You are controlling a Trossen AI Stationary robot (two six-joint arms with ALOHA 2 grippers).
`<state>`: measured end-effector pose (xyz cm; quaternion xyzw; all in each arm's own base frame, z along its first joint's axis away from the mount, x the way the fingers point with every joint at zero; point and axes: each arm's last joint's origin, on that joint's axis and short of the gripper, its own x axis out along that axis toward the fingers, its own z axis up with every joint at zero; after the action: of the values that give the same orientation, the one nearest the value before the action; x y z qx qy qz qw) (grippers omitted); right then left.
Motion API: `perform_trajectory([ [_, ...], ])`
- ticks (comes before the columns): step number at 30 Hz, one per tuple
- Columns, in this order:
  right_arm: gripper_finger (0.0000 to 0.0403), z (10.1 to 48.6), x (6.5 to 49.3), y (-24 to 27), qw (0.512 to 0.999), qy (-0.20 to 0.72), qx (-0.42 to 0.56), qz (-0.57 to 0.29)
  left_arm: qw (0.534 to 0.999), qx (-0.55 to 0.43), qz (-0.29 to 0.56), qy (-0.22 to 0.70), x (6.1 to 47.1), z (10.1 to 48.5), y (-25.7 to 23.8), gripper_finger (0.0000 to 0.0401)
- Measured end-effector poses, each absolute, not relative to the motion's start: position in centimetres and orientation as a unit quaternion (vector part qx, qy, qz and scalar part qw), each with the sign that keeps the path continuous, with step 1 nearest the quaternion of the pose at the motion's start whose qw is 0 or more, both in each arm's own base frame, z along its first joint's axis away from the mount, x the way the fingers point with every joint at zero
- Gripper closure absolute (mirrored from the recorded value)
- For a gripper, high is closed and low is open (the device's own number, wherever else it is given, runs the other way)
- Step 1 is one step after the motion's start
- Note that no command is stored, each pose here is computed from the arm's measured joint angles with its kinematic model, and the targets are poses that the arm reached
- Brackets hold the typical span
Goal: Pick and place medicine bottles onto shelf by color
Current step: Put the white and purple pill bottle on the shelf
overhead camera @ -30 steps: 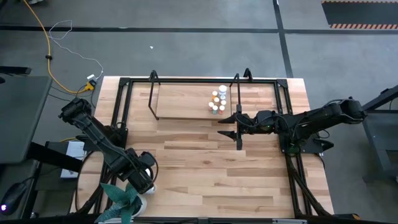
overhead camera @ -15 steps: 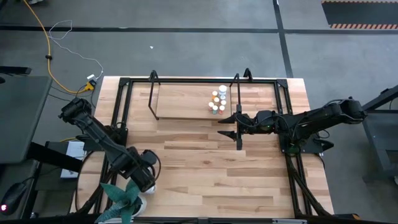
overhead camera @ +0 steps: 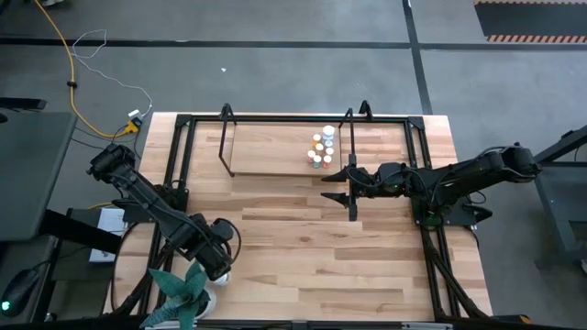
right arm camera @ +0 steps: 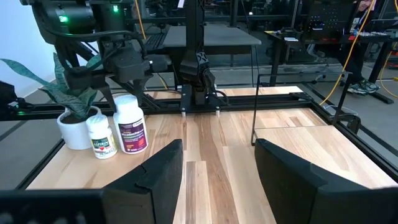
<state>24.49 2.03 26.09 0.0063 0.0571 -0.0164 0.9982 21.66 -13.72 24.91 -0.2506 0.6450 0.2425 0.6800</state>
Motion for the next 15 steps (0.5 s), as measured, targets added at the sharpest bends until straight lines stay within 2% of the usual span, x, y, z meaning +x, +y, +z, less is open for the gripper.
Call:
perform_trajectory([
  [8,0.0210,26.1,24.5,2.0,0.998,0.059,0.006,-0.016,0.682,-0.253,0.242,0.642,22.1,25.3,-12.7,0.0171],
  [15,0.0210,26.0,24.5,2.0,0.998,0.061,0.003,-0.016,0.707,-0.247,0.224,0.624,22.9,26.7,-12.2,0.0171],
])
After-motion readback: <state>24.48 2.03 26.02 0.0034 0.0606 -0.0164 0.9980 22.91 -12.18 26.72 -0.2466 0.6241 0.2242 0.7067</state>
